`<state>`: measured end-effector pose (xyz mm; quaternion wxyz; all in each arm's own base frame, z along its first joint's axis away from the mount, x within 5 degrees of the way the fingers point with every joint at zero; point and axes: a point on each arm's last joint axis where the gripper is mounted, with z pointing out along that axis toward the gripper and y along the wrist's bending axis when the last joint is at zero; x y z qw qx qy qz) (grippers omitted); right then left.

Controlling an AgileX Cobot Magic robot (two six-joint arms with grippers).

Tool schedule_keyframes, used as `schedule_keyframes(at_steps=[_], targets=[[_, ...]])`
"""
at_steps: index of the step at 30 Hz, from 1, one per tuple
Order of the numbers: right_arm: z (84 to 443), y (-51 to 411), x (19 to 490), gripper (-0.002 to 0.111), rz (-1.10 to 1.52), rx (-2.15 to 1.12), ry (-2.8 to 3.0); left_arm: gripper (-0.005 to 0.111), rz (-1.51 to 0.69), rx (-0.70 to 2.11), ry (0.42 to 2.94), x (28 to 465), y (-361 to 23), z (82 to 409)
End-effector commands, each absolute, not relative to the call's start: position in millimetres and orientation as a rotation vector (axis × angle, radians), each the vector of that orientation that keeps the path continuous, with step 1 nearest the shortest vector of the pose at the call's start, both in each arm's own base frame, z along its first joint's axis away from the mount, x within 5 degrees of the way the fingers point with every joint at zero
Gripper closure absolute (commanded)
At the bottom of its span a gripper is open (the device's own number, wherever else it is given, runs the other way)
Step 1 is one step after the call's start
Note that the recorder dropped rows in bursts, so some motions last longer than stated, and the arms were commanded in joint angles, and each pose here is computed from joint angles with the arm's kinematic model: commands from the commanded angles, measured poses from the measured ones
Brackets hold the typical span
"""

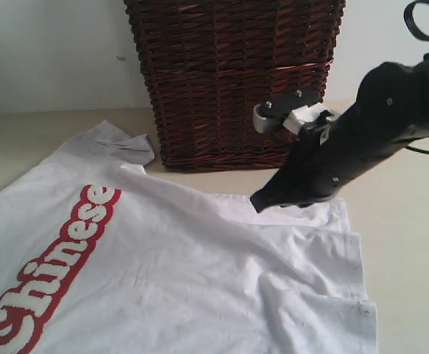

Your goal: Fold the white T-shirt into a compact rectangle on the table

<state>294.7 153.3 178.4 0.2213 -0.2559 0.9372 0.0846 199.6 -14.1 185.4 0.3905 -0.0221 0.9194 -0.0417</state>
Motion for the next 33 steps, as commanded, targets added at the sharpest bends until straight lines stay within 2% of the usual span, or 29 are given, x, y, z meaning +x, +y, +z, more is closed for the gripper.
schedule_keyframes(at_steps=[1, 6, 12, 16, 23, 33], targets=[[154.6, 139.5, 294.1, 0.108, 0.086, -0.599, 2.672, 0.107, -0.118, -0.058, 2.342, 198.3, -15.5, 185.3], [131.2, 131.0, 302.2, 0.108, -0.087, -0.537, 2.705, 0.107, -0.123, -0.056, 2.353, 197.5, -15.9, 184.6], [131.6, 124.8, 311.2, 0.108, -0.207, -0.491, 2.623, 0.107, -0.123, -0.056, 2.353, 197.5, -15.9, 184.6], [130.1, 121.6, 318.2, 0.108, -0.171, -0.432, 2.586, 0.107, -0.123, -0.056, 2.353, 197.5, -15.9, 184.6], [92.6, 97.2, 327.5, 0.108, -0.197, -0.350, 2.698, 0.107, -0.121, -0.057, 2.349, 197.8, -15.8, 184.9], [74.3, 82.1, 372.0, 0.108, -0.218, -0.259, 2.691, 0.107, -0.120, -0.057, 2.347, 198.0, -15.7, 185.1]])
